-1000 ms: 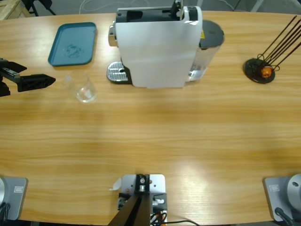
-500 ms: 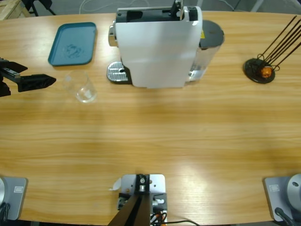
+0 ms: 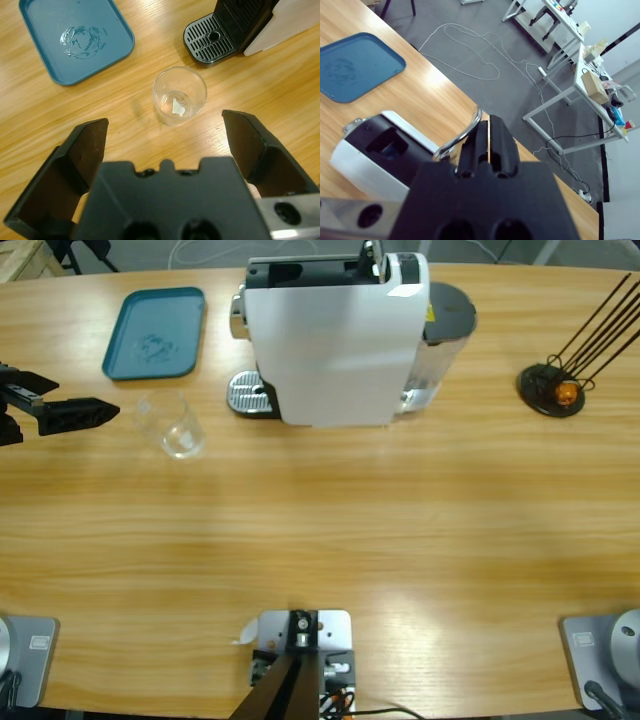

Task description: Pour coffee

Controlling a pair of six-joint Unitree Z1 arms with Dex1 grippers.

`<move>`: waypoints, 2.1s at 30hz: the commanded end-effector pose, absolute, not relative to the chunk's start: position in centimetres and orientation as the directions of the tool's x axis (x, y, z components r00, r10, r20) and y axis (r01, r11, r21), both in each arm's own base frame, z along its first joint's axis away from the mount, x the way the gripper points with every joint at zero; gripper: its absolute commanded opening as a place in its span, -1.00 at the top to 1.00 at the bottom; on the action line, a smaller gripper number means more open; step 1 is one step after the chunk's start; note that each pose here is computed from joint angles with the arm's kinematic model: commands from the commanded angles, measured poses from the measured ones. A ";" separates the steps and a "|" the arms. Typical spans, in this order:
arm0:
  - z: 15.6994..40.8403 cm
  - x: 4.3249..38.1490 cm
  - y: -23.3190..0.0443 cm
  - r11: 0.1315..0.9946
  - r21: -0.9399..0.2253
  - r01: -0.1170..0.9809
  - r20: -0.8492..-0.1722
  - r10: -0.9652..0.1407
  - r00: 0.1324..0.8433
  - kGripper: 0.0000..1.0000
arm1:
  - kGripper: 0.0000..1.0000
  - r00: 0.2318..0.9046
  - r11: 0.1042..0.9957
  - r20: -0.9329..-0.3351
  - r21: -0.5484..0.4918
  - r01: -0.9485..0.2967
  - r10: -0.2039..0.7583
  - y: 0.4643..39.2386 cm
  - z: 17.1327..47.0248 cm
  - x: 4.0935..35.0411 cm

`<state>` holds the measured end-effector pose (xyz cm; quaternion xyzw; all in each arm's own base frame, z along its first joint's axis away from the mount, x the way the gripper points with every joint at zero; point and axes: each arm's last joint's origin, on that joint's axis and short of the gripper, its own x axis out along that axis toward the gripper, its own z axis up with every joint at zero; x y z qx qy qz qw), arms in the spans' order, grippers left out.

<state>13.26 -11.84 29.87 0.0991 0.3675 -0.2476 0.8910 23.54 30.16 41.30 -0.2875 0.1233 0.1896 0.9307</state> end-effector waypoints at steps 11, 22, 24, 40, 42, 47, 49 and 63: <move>28.4 13.2 -12.1 0.848 -0.006 0.530 -0.742 -0.359 0.566 -1.00 | 1.00 0.799 0.625 -0.504 -0.519 -0.584 0.329 36.4 32.8 23.9; 28.3 13.2 -12.2 0.847 -0.006 0.531 -0.746 -0.358 0.562 -1.00 | 1.00 0.767 0.599 -0.547 -0.505 -0.622 0.335 37.9 29.5 24.6; 28.3 13.3 -12.2 0.847 -0.007 0.531 -0.746 -0.358 0.562 -1.00 | 1.00 0.766 0.599 -0.548 -0.503 -0.623 0.336 38.2 29.0 24.8; 28.1 13.4 -12.4 0.847 -0.007 0.532 -0.752 -0.355 0.555 -1.00 | 1.00 0.730 0.607 -0.603 -0.461 -0.648 0.321 37.4 24.6 24.2; 28.1 13.4 -12.4 0.846 -0.007 0.533 -0.754 -0.354 0.553 -1.00 | 1.00 0.728 0.609 -0.607 -0.458 -0.648 0.318 37.2 23.9 24.0; 27.9 13.5 -12.5 0.844 -0.009 0.536 -0.759 -0.354 0.546 -1.00 | 1.00 0.726 0.618 -0.610 -0.448 -0.646 0.317 36.6 22.7 23.7; 27.9 13.5 -12.5 0.844 -0.009 0.536 -0.760 -0.354 0.545 -1.00 | 1.00 0.724 0.621 -0.614 -0.443 -0.647 0.316 36.5 22.3 23.6; 27.9 13.5 -12.5 0.844 -0.009 0.536 -0.760 -0.354 0.545 -1.00 | 1.00 0.705 0.622 -0.630 -0.418 -0.662 0.327 36.3 20.2 23.3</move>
